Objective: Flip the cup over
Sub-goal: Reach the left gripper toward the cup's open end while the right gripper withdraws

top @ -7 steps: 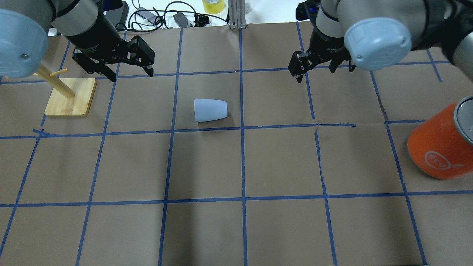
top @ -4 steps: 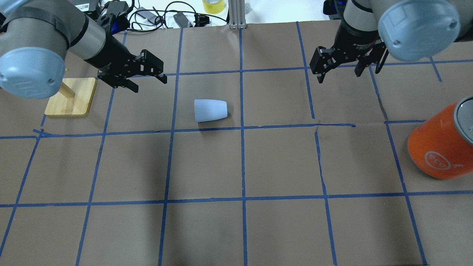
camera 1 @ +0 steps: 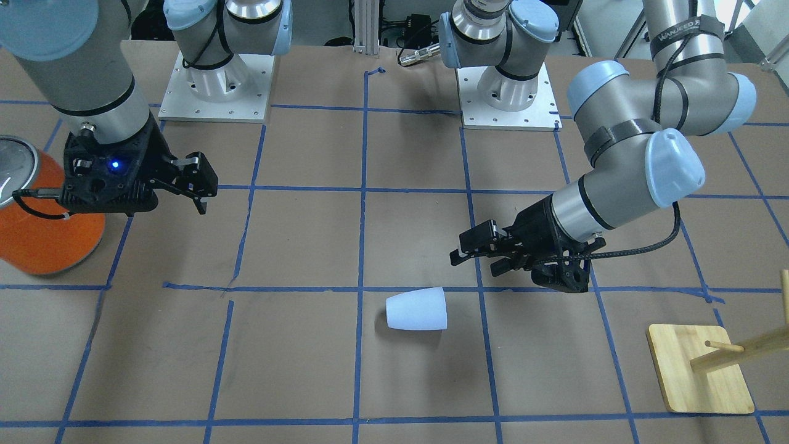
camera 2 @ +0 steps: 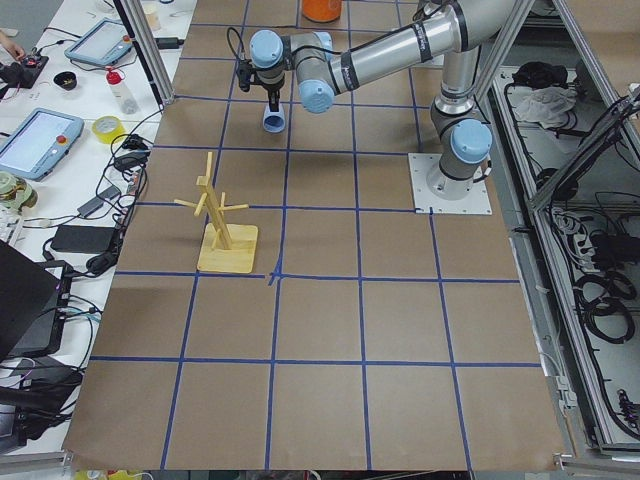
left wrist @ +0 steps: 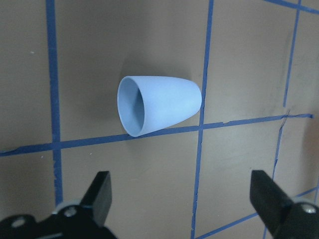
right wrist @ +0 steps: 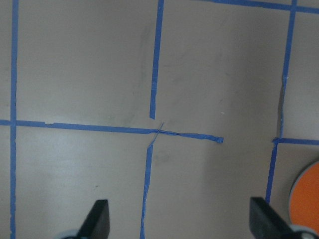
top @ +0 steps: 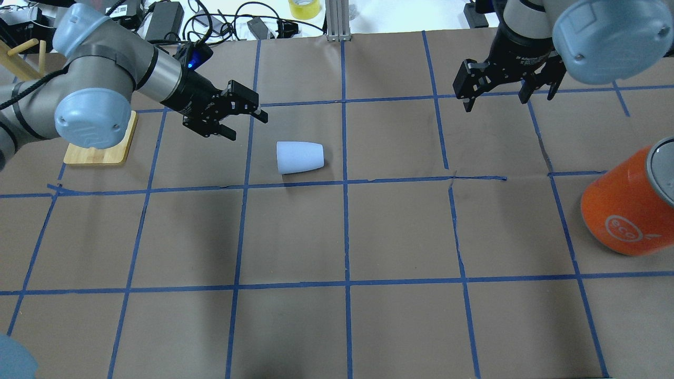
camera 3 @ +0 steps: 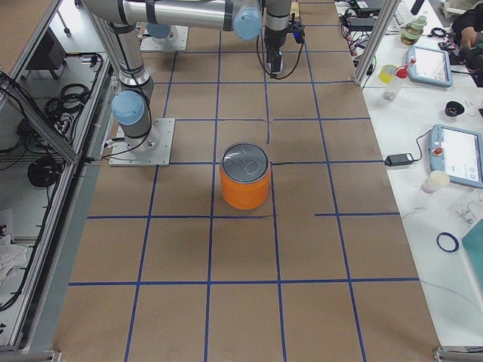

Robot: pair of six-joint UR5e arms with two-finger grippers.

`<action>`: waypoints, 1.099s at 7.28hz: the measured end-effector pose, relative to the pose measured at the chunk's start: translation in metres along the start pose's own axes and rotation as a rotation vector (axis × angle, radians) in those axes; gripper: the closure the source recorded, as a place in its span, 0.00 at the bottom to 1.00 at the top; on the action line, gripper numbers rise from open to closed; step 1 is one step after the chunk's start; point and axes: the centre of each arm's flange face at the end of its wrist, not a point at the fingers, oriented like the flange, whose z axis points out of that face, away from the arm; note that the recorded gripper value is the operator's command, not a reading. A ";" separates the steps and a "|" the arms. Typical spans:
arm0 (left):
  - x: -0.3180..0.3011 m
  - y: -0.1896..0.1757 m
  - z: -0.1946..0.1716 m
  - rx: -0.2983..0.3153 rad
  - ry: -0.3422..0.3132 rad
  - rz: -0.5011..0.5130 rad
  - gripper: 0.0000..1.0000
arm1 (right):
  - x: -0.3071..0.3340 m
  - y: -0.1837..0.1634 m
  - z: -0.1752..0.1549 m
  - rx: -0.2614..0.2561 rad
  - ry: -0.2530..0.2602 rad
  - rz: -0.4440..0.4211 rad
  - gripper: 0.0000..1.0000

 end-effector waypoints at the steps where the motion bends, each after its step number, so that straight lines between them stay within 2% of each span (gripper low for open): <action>1: -0.004 -0.003 0.009 0.000 0.025 -0.002 0.00 | 0.006 -0.002 -0.001 0.020 0.008 0.012 0.00; 5: -0.022 -0.017 0.049 -0.002 0.104 -0.010 0.00 | 0.011 -0.001 -0.009 0.044 0.002 0.026 0.00; 7: -0.027 -0.018 0.059 -0.009 0.115 -0.017 0.00 | 0.011 0.006 -0.023 0.060 0.000 0.037 0.00; 8: -0.032 -0.019 0.067 -0.012 0.116 -0.019 0.00 | 0.010 0.011 -0.025 0.046 -0.003 0.067 0.00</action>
